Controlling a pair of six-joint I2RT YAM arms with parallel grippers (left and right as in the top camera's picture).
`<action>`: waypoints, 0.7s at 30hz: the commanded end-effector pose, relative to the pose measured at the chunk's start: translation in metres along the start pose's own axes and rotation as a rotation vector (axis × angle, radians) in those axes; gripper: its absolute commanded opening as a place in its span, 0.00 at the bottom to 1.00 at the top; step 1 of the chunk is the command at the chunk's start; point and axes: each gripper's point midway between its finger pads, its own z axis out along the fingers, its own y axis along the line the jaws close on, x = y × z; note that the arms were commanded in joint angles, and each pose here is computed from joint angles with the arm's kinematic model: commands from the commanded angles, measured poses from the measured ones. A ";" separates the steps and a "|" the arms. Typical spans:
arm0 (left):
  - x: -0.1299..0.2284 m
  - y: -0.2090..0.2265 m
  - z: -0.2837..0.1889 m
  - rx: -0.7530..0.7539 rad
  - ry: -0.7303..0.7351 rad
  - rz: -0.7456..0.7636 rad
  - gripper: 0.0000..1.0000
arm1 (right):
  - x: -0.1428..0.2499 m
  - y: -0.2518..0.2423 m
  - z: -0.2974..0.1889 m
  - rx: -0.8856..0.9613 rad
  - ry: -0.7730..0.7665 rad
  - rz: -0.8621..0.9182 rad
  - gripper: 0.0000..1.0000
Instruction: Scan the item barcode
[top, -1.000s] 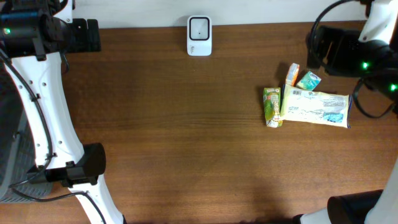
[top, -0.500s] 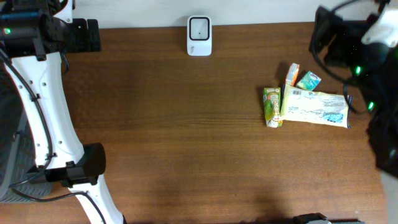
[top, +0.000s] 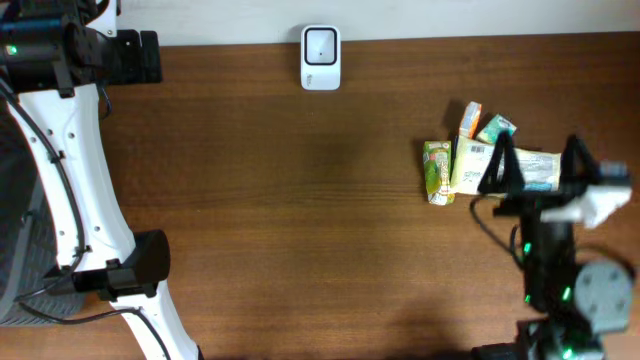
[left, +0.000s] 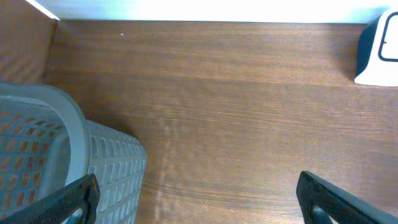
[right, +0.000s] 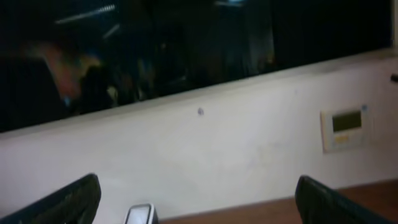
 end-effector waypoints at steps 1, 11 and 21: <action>-0.001 0.004 -0.007 -0.008 -0.017 -0.013 0.99 | 0.037 -0.013 -0.025 0.005 -0.034 0.015 0.99; -0.001 0.004 -0.007 -0.008 -0.017 -0.013 0.99 | 0.098 -0.020 -0.061 -0.057 -0.060 0.018 0.99; -0.001 0.004 -0.007 -0.008 -0.017 -0.013 0.99 | 0.154 -0.032 -0.064 -0.012 0.140 0.028 0.99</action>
